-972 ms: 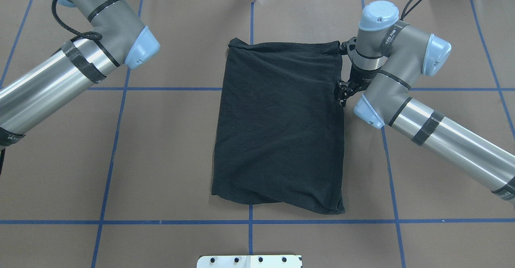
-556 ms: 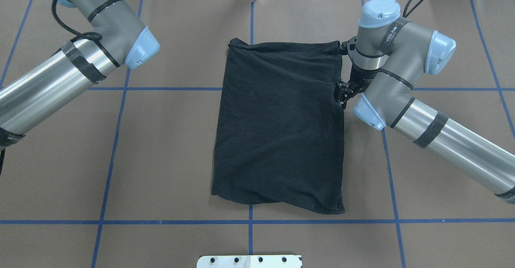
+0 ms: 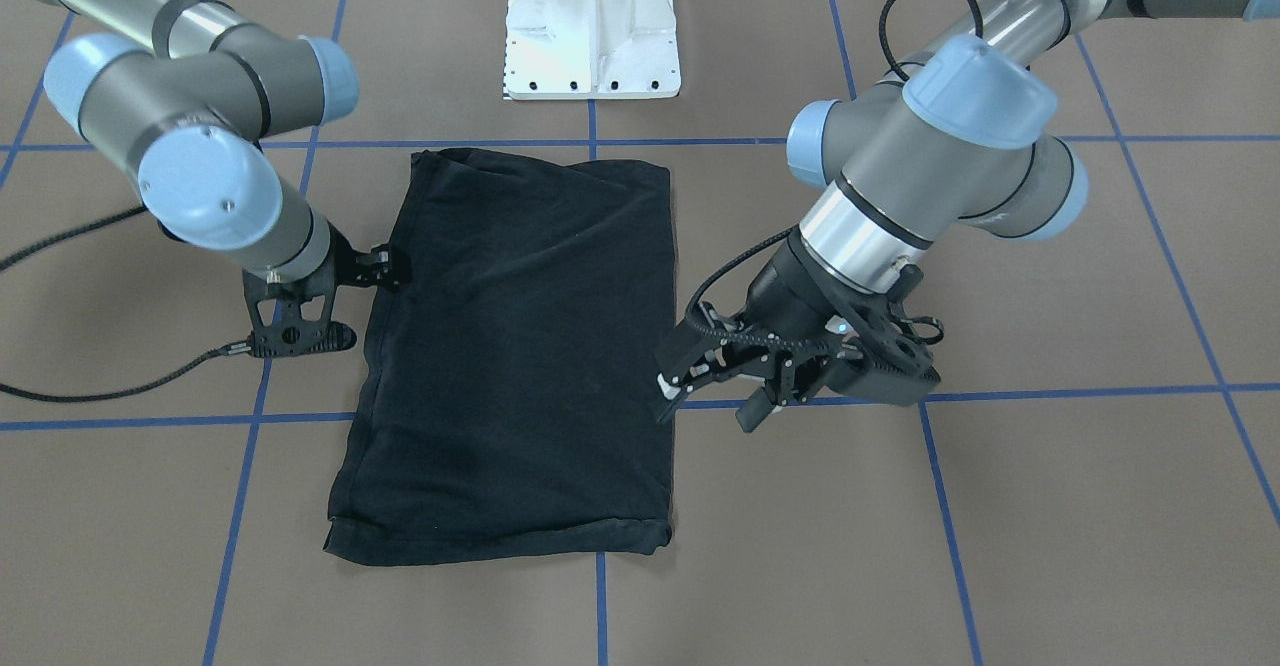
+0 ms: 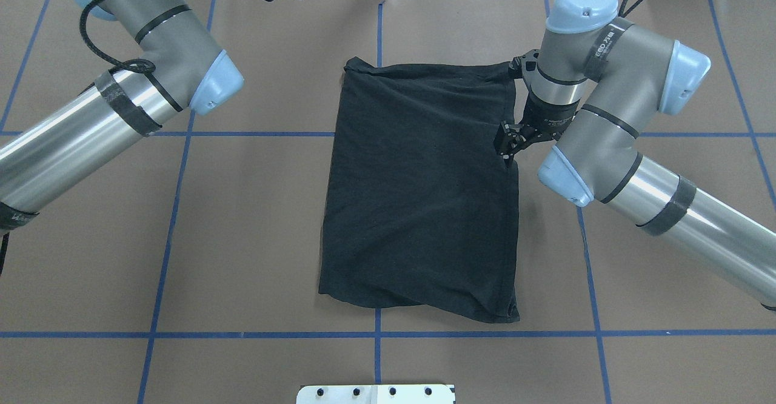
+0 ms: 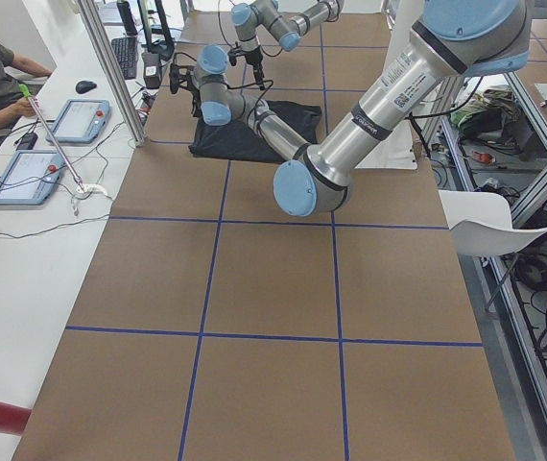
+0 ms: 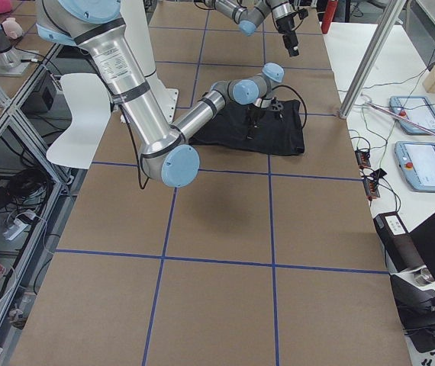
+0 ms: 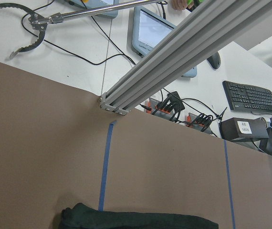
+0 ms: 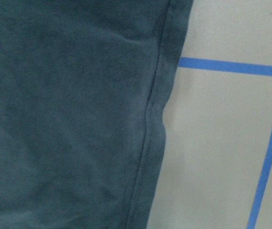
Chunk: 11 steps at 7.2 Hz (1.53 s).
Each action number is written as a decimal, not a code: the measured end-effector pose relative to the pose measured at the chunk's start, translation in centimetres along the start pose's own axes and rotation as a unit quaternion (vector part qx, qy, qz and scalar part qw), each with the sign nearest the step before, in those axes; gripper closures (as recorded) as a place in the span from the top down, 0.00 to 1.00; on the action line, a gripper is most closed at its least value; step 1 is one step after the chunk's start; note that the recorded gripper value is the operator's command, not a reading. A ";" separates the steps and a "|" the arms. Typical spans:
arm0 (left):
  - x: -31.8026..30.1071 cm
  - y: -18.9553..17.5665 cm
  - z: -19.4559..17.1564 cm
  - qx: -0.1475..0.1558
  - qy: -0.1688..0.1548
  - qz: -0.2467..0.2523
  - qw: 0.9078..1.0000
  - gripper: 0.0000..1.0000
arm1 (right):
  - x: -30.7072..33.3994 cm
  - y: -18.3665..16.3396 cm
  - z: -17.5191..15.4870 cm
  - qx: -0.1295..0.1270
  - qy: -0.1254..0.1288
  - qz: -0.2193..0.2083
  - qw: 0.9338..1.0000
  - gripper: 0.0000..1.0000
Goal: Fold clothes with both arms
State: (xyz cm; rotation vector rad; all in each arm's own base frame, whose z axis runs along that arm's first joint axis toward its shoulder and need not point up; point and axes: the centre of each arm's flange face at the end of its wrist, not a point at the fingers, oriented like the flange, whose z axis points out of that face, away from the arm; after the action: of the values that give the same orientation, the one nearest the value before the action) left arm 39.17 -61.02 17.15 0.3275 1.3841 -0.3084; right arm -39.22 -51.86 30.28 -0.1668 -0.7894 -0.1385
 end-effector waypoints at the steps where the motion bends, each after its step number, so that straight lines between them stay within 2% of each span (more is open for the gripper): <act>1: -2.7 3.6 -0.9 -0.018 0.008 -0.010 1.000 1.00 | -1.0 1.4 -1.4 0.012 -0.018 0.007 1.000 1.00; 3: -7.0 11.8 -3.5 -0.061 0.012 -0.046 0.997 1.00 | 0.0 4.2 -1.1 0.045 -0.068 0.007 0.997 1.00; 5: -9.1 20.5 -4.9 -0.093 0.006 -0.095 0.991 1.00 | 3.8 7.5 1.5 0.082 -0.143 0.006 0.986 1.00; 6: -9.6 24.8 -4.2 -0.101 -0.003 -0.118 0.988 1.00 | 4.8 8.8 2.3 0.091 -0.169 0.014 0.981 1.00; 8: -10.6 31.8 -1.4 -0.110 -0.026 -0.147 0.983 1.00 | 5.3 10.1 3.1 0.102 -0.197 0.021 0.975 1.00; 11: -12.0 36.2 2.9 -0.118 -0.059 -0.151 0.980 1.00 | 5.1 10.6 3.7 0.104 -0.208 0.024 0.972 1.00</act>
State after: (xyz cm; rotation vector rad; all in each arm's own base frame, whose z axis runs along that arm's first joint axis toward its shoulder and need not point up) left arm 54.35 -28.80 31.03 -0.0988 1.3356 -0.4022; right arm -36.28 -41.04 35.42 -0.0142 -1.2103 0.0292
